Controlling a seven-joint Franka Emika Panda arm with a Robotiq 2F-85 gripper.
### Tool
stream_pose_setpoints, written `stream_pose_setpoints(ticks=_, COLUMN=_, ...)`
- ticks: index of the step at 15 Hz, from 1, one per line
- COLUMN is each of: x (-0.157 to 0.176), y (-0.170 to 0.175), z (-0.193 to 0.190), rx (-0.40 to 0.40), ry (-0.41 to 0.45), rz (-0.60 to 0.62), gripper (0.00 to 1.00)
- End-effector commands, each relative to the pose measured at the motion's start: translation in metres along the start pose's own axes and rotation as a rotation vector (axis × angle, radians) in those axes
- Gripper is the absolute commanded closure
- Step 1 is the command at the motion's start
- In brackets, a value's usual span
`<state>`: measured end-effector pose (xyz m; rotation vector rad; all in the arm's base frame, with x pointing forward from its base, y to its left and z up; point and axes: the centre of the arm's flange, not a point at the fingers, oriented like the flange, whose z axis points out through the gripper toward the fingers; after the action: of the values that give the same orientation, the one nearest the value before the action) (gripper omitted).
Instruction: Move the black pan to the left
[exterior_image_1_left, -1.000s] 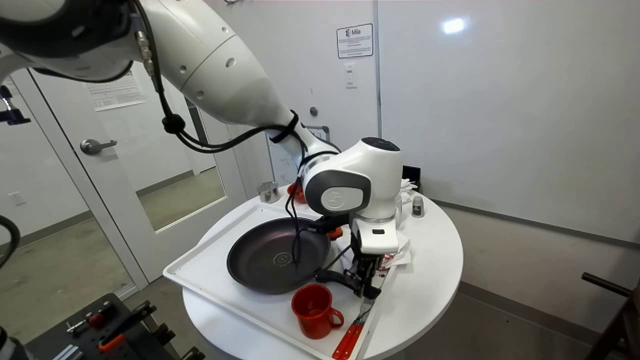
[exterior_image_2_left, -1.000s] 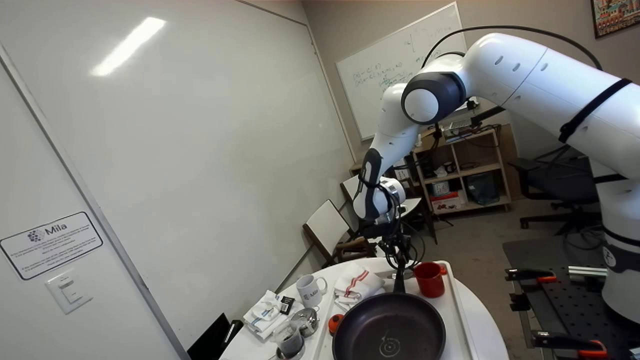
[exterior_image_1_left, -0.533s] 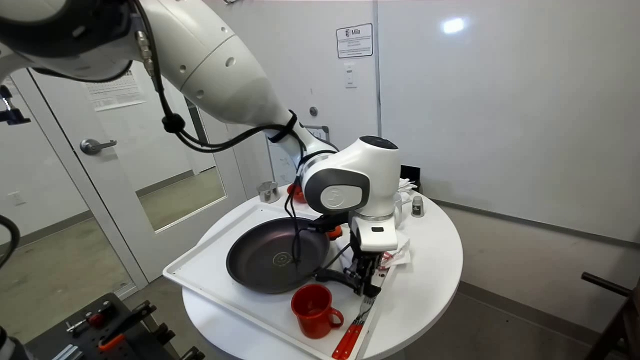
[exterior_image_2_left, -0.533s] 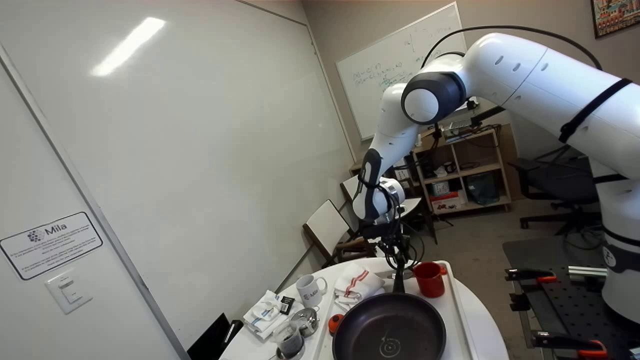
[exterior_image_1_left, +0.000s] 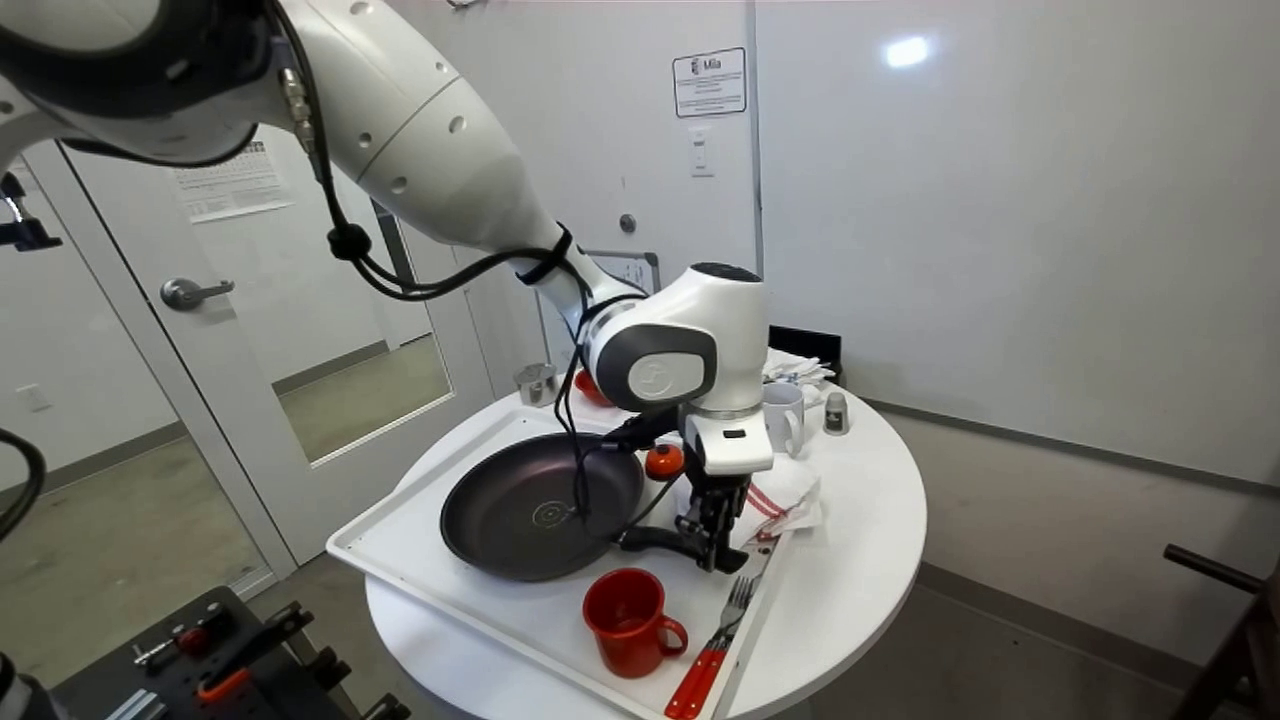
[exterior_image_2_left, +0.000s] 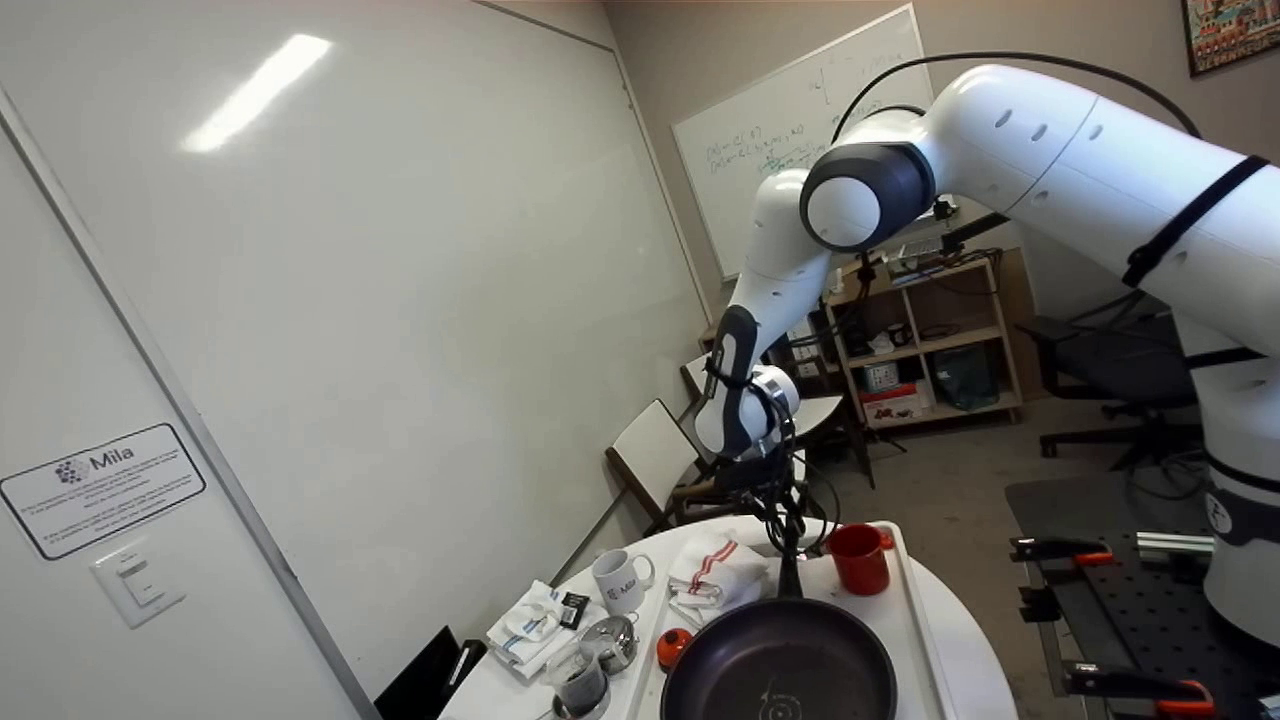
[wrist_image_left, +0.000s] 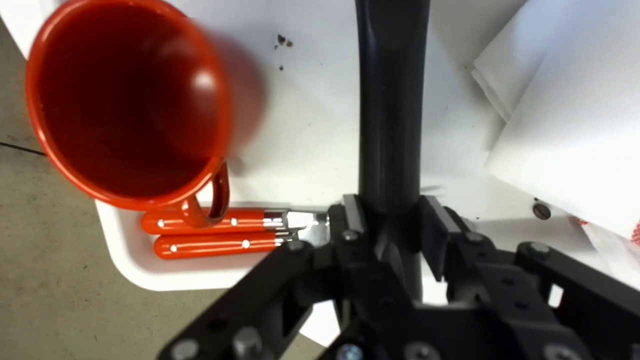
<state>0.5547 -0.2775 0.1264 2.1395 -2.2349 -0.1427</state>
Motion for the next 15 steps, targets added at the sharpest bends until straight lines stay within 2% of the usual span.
stream_pose_setpoints(ticks=1, x=-0.024, y=0.003, z=-0.008, rx=-0.005, ry=0.032, rz=-0.019, gripper=0.92)
stream_pose_setpoints(ticks=11, x=-0.084, y=-0.012, z=-0.013, rx=-0.008, ry=0.103, rz=-0.127, gripper=0.92)
stream_pose_setpoints(ticks=15, x=-0.107, y=-0.019, z=-0.025, rx=-0.011, ry=0.187, rz=-0.186, gripper=0.92)
